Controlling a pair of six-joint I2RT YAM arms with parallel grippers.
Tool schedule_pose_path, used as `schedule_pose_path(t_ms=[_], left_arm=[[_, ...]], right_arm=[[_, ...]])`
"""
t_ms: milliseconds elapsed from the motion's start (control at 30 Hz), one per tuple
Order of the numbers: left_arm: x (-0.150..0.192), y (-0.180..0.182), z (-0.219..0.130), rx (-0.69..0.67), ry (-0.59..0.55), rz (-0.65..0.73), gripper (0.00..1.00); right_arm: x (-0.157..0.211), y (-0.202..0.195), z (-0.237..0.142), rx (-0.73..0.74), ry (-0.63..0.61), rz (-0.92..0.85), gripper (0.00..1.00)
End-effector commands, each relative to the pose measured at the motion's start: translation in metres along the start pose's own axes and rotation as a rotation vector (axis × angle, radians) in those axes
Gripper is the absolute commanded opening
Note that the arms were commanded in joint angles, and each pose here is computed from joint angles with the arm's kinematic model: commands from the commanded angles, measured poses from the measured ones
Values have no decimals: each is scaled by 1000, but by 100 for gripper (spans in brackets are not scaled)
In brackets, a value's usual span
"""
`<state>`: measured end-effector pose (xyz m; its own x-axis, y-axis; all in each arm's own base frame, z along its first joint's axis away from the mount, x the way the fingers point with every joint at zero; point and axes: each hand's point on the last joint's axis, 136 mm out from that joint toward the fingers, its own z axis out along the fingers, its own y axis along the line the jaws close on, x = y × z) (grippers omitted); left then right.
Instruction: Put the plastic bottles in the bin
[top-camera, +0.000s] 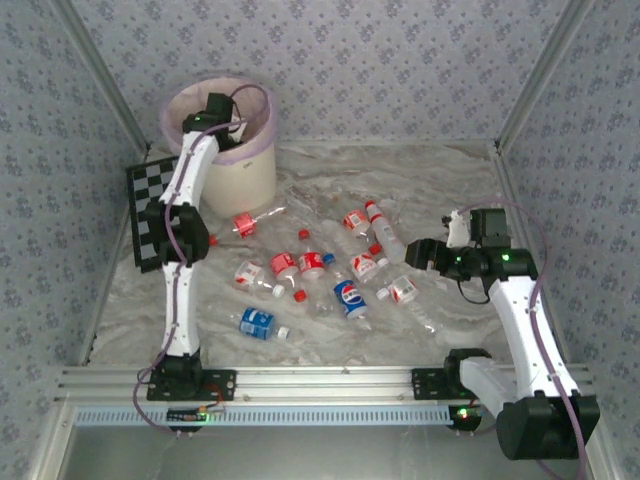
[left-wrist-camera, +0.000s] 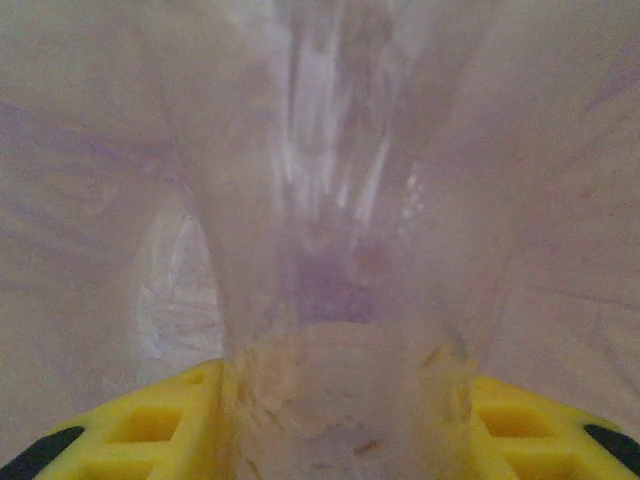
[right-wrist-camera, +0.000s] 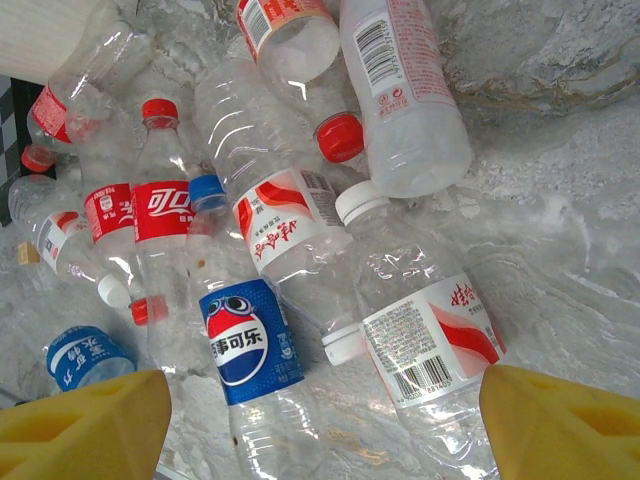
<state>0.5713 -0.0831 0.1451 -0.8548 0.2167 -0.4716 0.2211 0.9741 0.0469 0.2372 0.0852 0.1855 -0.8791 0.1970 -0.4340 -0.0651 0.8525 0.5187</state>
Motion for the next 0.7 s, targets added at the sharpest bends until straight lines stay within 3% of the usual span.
schedule_pose_path(t_ms=[0, 67, 200, 367, 567, 667], left_arm=[[25, -3, 16, 32, 102, 20, 5], [28, -1, 21, 28, 113, 10, 22], [26, 2, 20, 22, 104, -10, 44], [12, 3, -3, 15, 47, -19, 78], [-19, -1, -54, 44, -82, -32, 97], [-34, -2, -88, 45, -155, -40, 100]], right_arm=[[4, -4, -1, 15, 2, 25, 83], [4, -4, -2, 21, -1, 32, 83], [7, -16, -3, 92, 7, 58, 83], [24, -34, -6, 218, 62, 69, 83], [43, -39, 5, 283, 162, 59, 84], [57, -44, 13, 311, 225, 93, 87]])
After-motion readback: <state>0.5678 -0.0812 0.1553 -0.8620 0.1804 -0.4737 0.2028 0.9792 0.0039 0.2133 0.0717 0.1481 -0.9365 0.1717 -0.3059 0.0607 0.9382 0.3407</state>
